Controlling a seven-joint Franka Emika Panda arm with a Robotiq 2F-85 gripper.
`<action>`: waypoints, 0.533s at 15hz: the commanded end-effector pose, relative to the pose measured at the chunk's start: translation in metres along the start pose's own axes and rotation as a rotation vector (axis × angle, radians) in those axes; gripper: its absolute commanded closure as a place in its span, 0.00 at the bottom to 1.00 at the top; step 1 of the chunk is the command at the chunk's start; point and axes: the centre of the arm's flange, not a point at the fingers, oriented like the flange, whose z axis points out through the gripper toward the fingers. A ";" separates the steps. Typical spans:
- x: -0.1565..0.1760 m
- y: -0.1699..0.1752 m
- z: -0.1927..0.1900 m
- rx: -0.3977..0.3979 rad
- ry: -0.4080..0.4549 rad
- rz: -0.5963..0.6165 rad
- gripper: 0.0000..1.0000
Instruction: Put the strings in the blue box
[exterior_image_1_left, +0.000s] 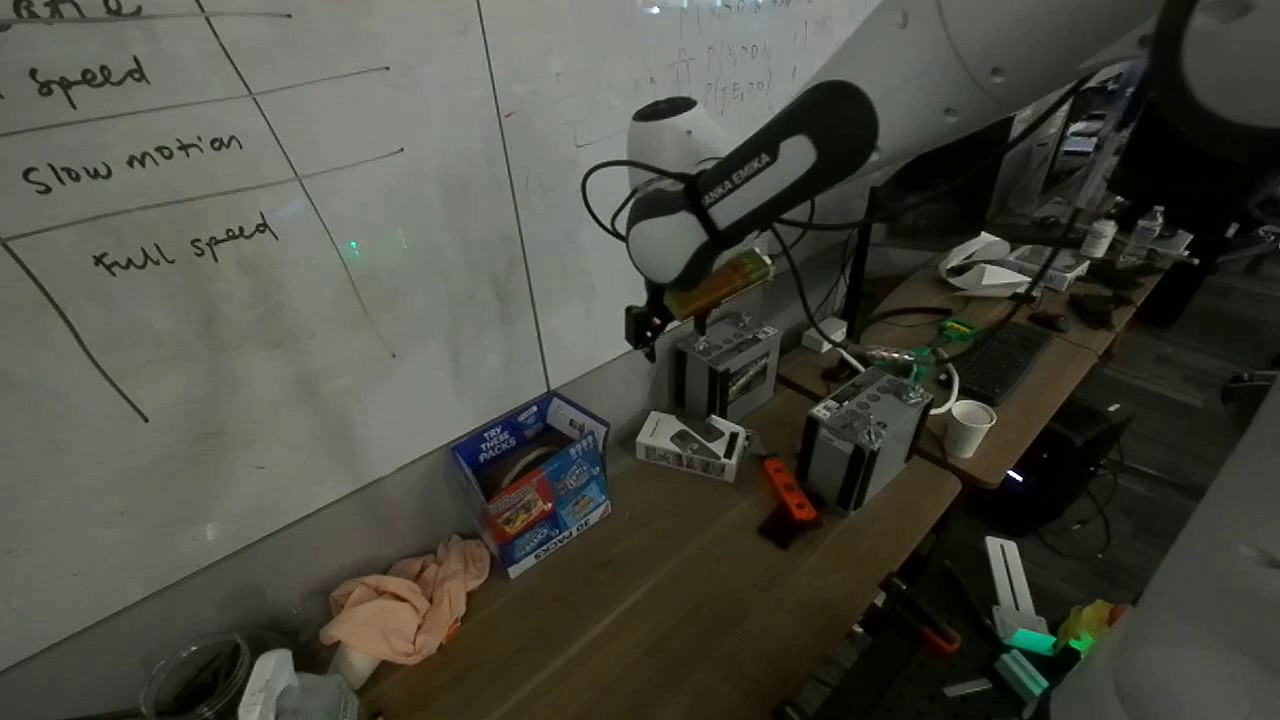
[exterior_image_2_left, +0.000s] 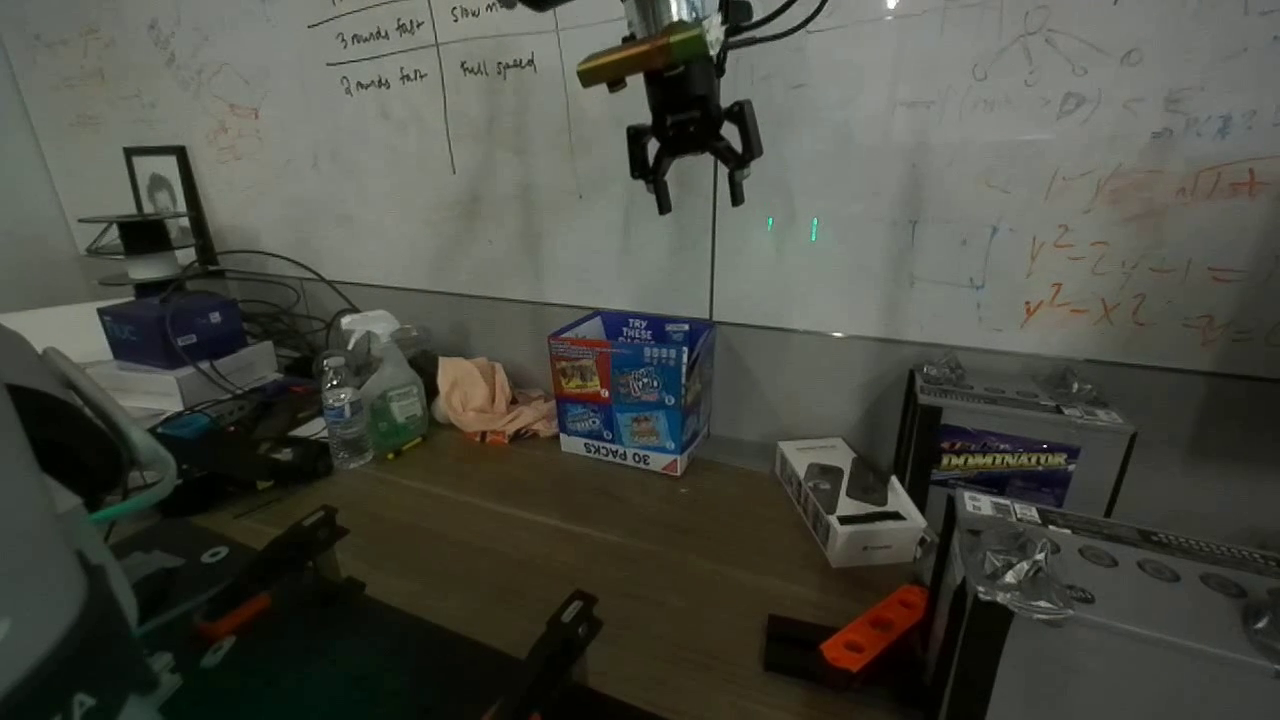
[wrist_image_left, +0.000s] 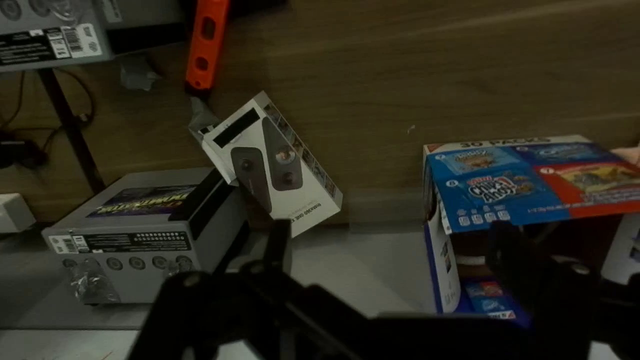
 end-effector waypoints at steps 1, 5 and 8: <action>-0.075 0.029 -0.045 0.036 0.021 -0.108 0.00; -0.134 0.054 -0.076 0.057 0.034 -0.151 0.00; -0.160 0.055 -0.077 0.106 0.011 -0.218 0.00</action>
